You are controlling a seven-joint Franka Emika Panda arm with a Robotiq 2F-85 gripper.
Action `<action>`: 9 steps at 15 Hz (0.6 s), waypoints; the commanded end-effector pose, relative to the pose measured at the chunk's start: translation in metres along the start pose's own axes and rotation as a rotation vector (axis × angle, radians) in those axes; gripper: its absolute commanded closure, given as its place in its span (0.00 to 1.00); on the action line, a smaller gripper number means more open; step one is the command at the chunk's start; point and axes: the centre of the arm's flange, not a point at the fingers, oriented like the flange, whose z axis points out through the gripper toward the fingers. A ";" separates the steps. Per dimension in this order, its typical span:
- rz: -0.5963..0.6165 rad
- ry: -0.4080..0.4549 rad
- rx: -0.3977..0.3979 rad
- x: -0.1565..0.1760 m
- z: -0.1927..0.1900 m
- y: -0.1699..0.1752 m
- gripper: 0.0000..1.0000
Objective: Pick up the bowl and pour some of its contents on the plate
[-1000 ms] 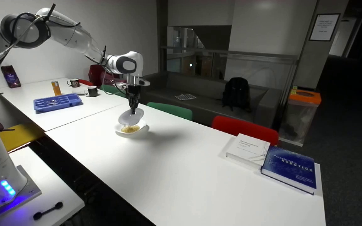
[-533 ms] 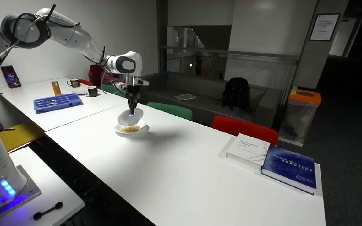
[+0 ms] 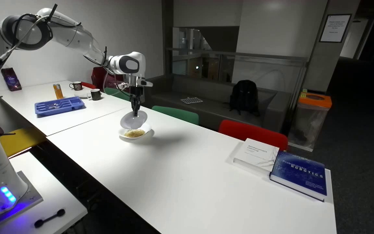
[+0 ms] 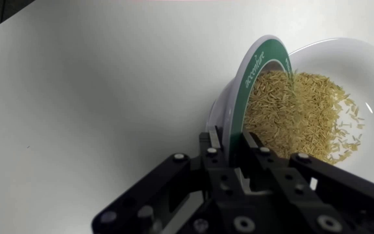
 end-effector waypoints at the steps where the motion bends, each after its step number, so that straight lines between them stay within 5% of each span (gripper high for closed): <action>1: 0.027 0.001 -0.049 0.004 -0.020 -0.004 0.96; 9: 0.038 0.025 -0.108 0.007 -0.037 -0.020 0.96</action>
